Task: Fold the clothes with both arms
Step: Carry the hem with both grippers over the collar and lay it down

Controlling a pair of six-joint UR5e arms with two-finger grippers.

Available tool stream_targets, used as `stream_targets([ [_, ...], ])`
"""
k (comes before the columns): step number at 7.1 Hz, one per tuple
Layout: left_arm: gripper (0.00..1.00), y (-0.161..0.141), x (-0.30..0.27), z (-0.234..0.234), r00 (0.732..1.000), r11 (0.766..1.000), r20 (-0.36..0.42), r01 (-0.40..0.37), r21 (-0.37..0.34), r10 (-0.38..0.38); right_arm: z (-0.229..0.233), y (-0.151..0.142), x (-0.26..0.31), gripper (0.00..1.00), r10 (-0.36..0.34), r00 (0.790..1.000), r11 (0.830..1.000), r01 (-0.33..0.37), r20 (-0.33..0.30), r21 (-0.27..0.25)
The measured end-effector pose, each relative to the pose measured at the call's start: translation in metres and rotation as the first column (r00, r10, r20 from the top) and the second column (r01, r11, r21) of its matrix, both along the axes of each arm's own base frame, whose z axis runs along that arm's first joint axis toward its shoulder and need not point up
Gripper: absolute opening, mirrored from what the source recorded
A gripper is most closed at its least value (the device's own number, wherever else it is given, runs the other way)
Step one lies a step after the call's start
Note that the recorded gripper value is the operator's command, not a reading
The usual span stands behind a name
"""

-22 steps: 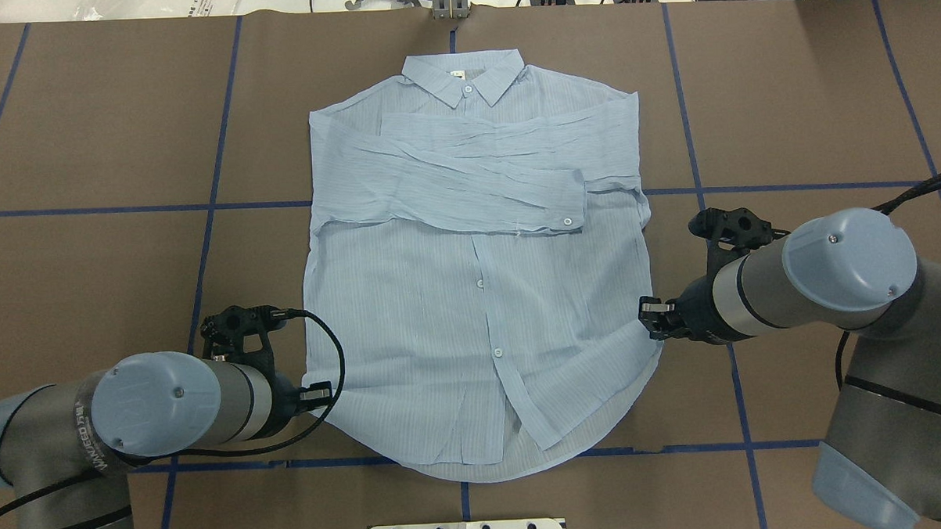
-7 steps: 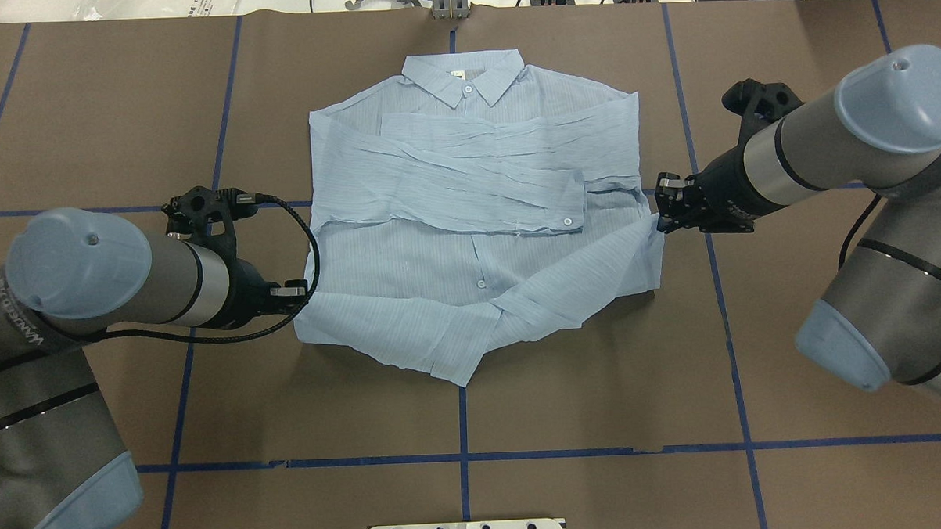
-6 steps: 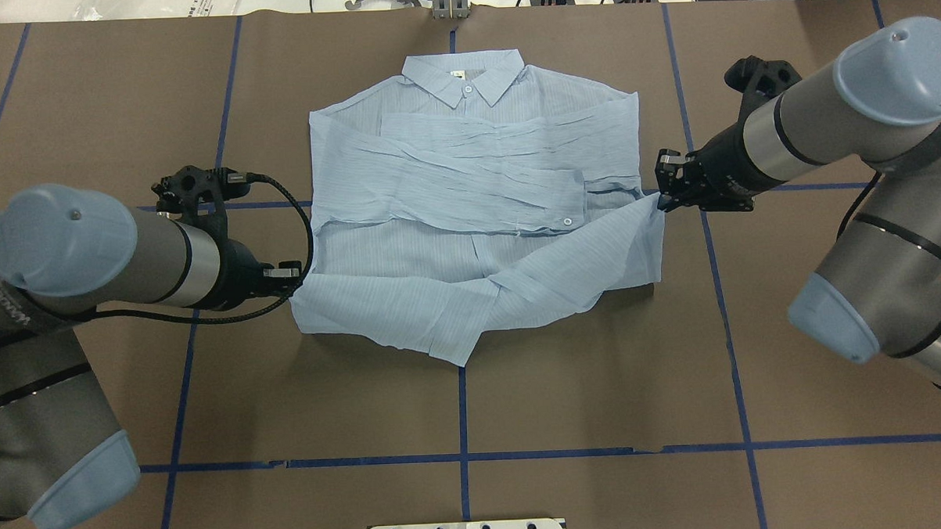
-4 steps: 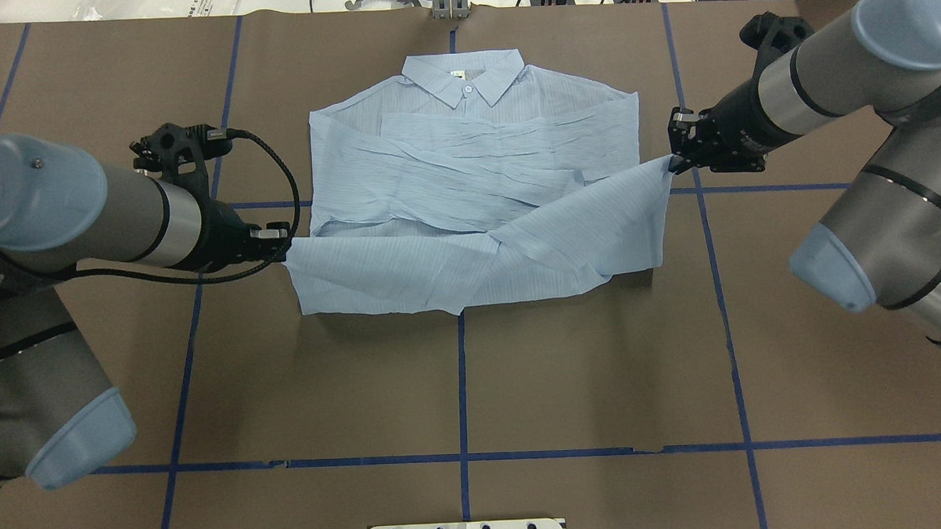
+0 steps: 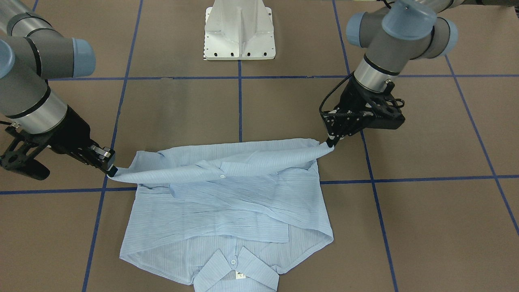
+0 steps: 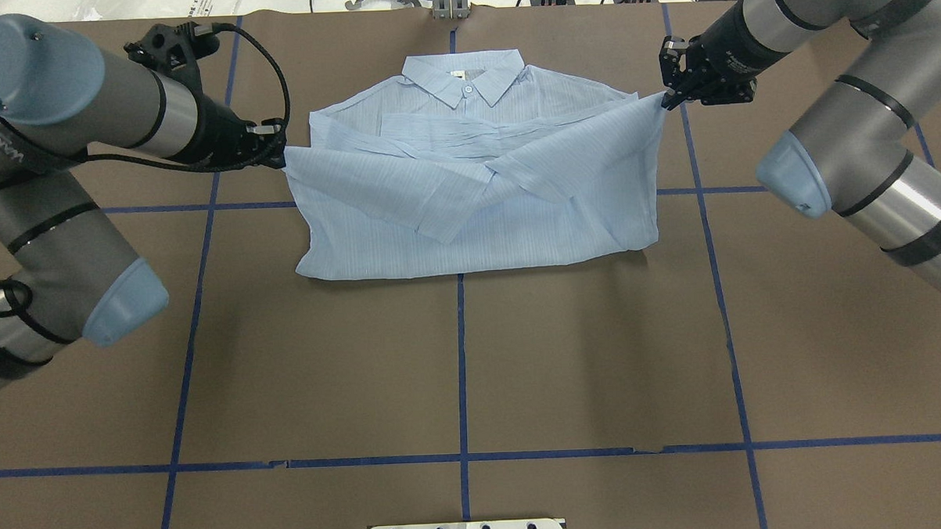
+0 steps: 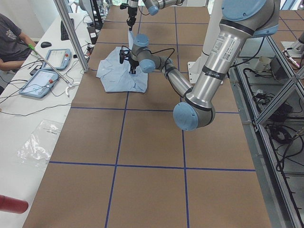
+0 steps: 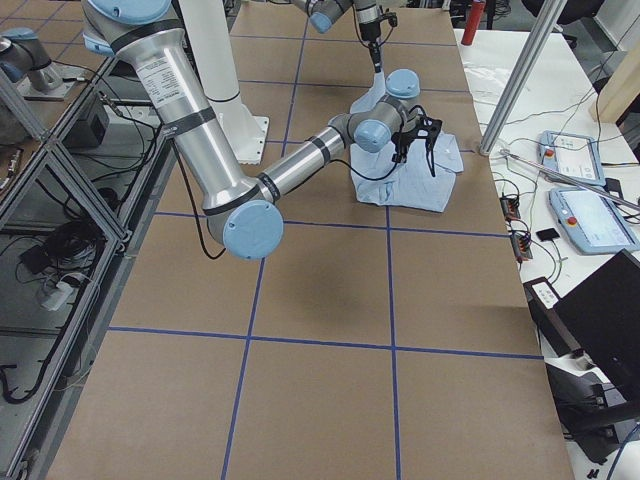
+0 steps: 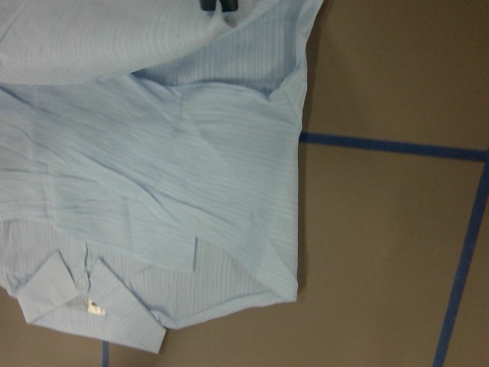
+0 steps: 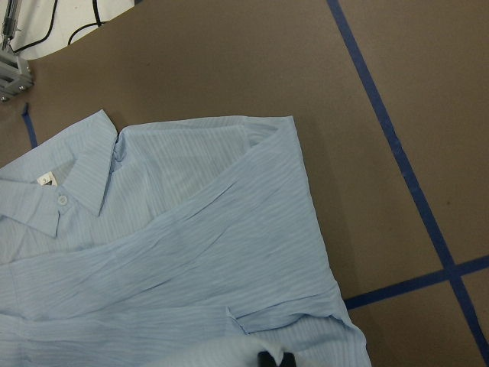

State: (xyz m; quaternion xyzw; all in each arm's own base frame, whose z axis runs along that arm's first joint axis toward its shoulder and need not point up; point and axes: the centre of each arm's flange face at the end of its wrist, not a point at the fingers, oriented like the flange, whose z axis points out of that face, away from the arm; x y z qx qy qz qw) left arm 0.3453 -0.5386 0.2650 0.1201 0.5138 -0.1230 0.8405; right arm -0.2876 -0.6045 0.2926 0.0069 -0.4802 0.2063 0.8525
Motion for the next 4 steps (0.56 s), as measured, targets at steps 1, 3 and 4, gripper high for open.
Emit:
stream_targets([
  [1, 0.00, -0.027, -0.011, 0.014, 1.000, 1.000, -0.013, 0.016, -0.002, -0.016, -0.004, -0.018, -0.006, 0.00, 0.002, 1.000, 1.000, -0.002, -0.008, -0.005],
  [3, 0.00, -0.078, -0.004, 0.025, 0.999, 0.999, -0.010, 0.039, -0.012, -0.039, -0.008, -0.048, -0.018, 0.00, -0.003, 1.000, 1.000, 0.003, -0.025, -0.013],
  [4, 0.00, -0.095, 0.006, 0.031, 0.999, 0.999, -0.018, 0.041, -0.006, -0.042, -0.009, -0.058, -0.024, 0.00, -0.008, 0.999, 1.000, 0.008, -0.032, -0.016],
])
